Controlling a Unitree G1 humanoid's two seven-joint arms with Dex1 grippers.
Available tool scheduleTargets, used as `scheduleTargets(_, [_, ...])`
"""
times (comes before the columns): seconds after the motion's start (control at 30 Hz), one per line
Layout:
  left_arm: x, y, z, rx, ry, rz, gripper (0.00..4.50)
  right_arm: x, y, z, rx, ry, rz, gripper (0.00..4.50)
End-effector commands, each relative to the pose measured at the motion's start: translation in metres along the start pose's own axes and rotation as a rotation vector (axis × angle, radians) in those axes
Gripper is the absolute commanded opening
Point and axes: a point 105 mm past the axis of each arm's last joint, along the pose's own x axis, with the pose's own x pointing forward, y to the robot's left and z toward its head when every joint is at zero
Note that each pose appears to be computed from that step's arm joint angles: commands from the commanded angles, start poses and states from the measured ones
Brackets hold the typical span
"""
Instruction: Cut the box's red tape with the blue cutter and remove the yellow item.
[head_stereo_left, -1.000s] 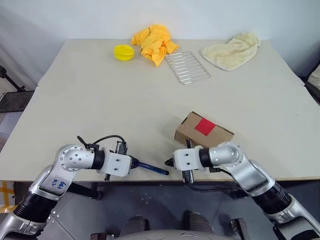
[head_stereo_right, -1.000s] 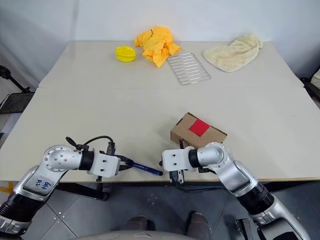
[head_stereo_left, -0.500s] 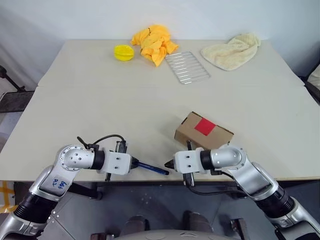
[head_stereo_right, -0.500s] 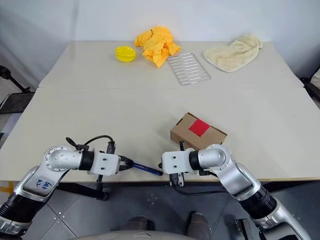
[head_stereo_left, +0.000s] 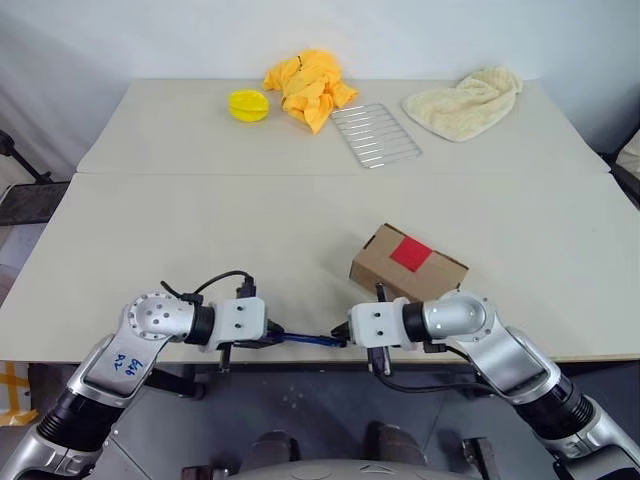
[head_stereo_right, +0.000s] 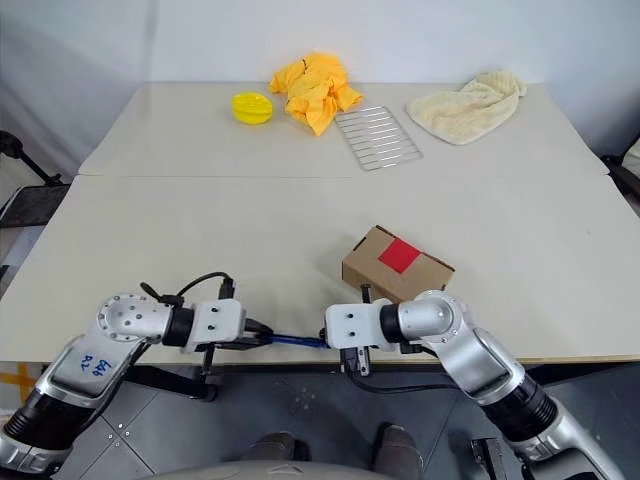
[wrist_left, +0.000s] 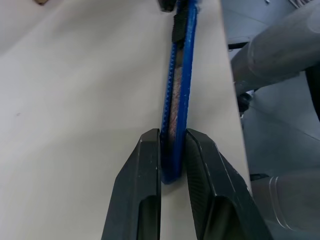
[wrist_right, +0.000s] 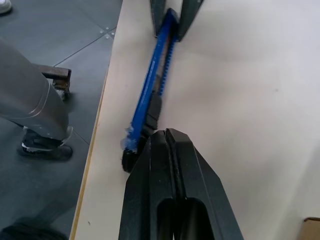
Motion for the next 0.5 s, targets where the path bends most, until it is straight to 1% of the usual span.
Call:
scheduleTargets(0.03, [0.018, -0.029, -0.019, -0.062, 0.053, -0.138, 0.61, -0.008, -0.005, 0.008, -0.026, -0.018, -0.038, 0.0])
scheduleTargets(0.1, [0.017, -0.027, -0.019, -0.055, 0.052, -0.134, 0.28, -0.009, -0.005, 0.008, -0.024, -0.016, -0.04, 0.0])
scheduleTargets(0.13, [0.017, -0.027, -0.018, -0.051, 0.051, -0.134, 0.03, -0.009, -0.005, 0.007, -0.023, -0.015, -0.04, 0.0])
scheduleTargets(0.3, [0.017, -0.023, -0.017, -0.029, 0.048, -0.116, 0.03, -0.009, -0.006, 0.007, -0.021, -0.014, -0.044, 0.0])
scheduleTargets(0.43, [0.018, -0.017, -0.023, -0.072, 0.078, -0.106, 0.03, -0.01, -0.007, 0.006, -0.02, -0.012, -0.048, 0.0])
scheduleTargets(0.47, [0.018, -0.016, -0.022, -0.059, 0.076, -0.101, 0.03, -0.011, -0.008, 0.006, -0.02, -0.011, -0.052, 0.0])
scheduleTargets(0.5, [0.019, -0.012, -0.02, -0.014, 0.08, -0.066, 0.67, -0.012, -0.008, 0.006, -0.017, -0.009, -0.055, 0.0])
